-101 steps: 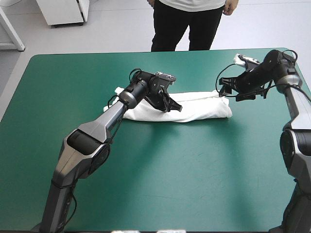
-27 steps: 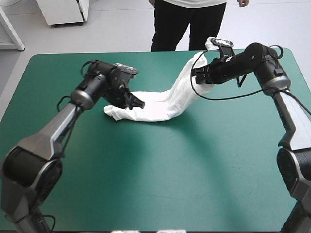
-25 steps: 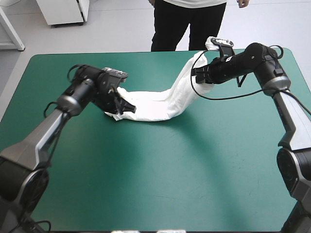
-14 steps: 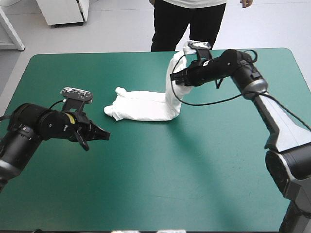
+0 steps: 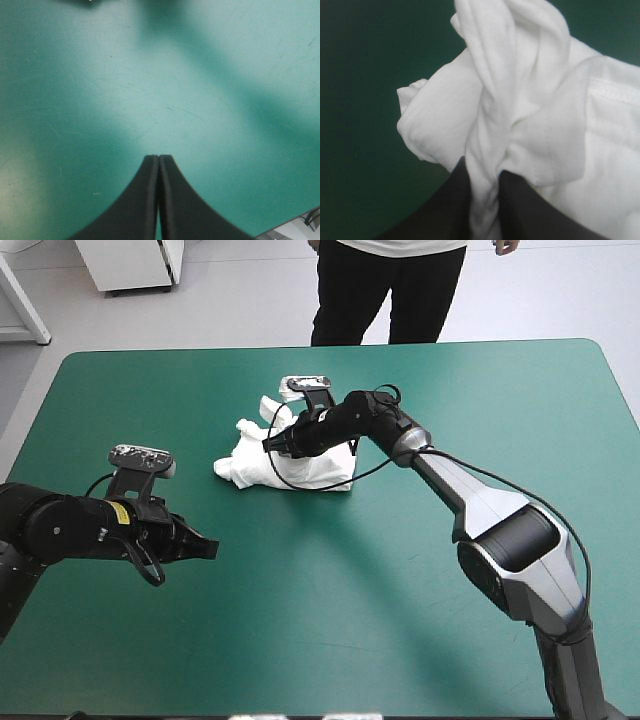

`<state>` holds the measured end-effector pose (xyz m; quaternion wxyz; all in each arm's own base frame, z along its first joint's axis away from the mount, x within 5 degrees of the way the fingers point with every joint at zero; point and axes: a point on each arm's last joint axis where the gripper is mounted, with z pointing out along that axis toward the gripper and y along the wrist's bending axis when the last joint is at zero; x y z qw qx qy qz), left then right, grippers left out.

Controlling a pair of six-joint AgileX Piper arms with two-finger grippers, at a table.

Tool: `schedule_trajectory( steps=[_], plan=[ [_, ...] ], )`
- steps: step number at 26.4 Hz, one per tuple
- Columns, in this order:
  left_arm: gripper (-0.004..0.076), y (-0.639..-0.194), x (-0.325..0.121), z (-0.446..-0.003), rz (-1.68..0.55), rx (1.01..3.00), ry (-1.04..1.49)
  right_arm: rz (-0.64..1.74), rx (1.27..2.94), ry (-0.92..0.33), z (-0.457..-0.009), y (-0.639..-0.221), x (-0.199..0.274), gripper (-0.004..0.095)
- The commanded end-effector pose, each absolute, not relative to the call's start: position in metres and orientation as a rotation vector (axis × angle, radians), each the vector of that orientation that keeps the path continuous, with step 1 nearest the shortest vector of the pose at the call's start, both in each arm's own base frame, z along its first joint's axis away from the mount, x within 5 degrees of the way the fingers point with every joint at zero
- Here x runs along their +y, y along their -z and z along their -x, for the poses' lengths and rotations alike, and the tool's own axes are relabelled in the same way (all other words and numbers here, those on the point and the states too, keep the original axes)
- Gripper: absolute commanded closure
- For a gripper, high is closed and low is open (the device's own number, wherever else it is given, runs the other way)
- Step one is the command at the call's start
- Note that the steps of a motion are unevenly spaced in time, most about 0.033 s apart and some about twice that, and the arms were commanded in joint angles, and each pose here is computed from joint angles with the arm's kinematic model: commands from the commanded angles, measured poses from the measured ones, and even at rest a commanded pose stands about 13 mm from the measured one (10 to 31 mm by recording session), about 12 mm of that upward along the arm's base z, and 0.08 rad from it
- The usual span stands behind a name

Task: Fold the cloth

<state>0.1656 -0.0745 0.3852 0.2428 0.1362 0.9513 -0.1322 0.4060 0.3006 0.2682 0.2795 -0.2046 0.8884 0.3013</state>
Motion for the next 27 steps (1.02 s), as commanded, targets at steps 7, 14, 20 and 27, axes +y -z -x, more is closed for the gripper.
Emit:
schedule_trajectory(
  steps=[7,14,20,27],
  plan=[
    [0.0734,-0.396,-0.076,-0.16,-0.363,2.562,0.417,0.508,2.262,-0.87,-0.389,-0.373,0.269,0.0293],
    [0.0734,-0.396,-0.076,-0.16,-0.358,2.563,0.425,0.493,2.424,-0.578,-0.392,-0.376,0.212,0.0326],
    [0.0734,-0.399,-0.078,-0.163,-0.343,2.514,0.452,0.399,2.474,-0.579,-0.407,-0.362,0.185,0.0327],
    [0.0734,-0.4,-0.081,-0.165,-0.331,2.483,0.491,0.385,2.536,-0.615,-0.427,-0.327,0.187,0.0326]
  ],
)
